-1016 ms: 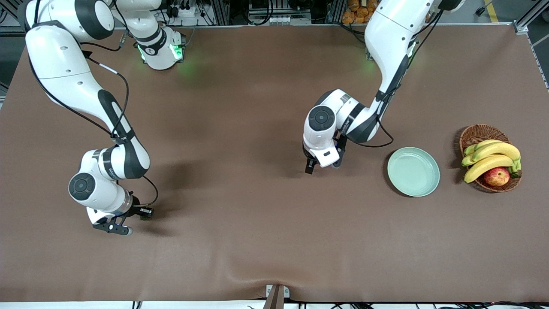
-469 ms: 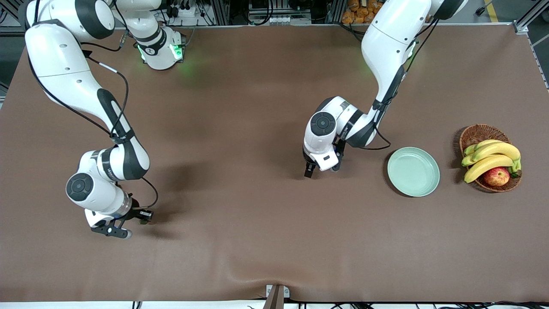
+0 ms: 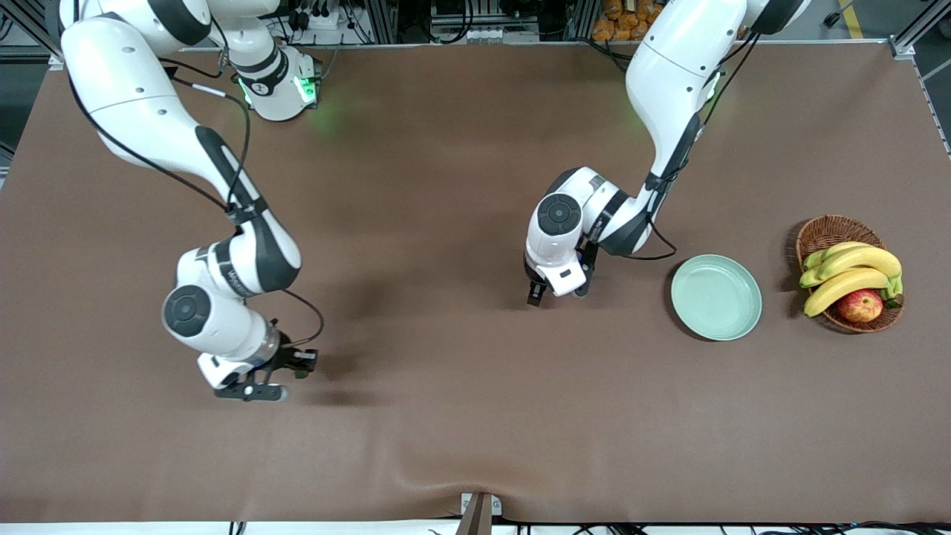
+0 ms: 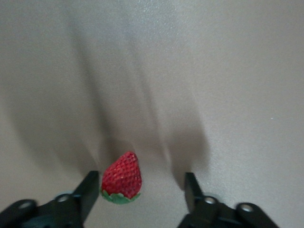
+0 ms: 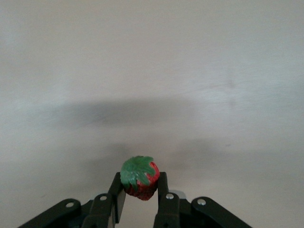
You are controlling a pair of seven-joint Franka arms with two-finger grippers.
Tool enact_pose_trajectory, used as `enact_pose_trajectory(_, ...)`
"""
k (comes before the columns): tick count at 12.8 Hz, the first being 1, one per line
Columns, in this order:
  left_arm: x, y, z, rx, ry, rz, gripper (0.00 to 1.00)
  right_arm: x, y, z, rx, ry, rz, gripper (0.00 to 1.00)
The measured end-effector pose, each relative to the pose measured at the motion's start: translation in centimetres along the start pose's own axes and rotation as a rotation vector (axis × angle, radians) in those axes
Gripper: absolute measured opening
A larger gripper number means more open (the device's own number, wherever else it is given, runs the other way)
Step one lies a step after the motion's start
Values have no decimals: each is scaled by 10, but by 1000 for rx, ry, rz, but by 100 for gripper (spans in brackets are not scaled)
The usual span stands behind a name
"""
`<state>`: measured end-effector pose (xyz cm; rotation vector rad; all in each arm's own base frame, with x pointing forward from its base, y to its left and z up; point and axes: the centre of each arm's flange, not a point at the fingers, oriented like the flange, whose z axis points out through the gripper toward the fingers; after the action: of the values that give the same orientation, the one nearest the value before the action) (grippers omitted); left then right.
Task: Collect all strawberries into plate
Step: 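Carry the strawberry over the plate while the right gripper carries its strawberry, then release the strawberry onto the plate while the right gripper sets its strawberry down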
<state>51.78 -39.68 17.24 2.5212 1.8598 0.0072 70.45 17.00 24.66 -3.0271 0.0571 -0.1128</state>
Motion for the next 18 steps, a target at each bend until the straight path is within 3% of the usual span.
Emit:
enact_pose_trajectory(3,2,5,-5,-13,-1,0,36,-14,-49,0,38,2,-65,31)
enact_pose_trajectory(4,7,9,-10,-23,6,14,32,-21,-75,-1,52,18,-99,31)
enact_pose_trajectory(6,37,23,-37,-20,30,67,32,-42,-131,0,79,46,-179,31)
enact_pose_trajectory(10,142,34,-114,68,75,217,32,-86,-209,5,96,40,-298,31)
enact_pose_trajectory(12,207,28,-107,119,67,286,32,-106,-242,5,118,62,-342,31)
enact_pose_trajectory(15,293,4,-76,198,24,376,32,-144,-298,11,178,104,-310,31)
enact_pose_trajectory(18,336,-17,-61,228,-9,431,32,-184,-342,35,192,139,-268,31)
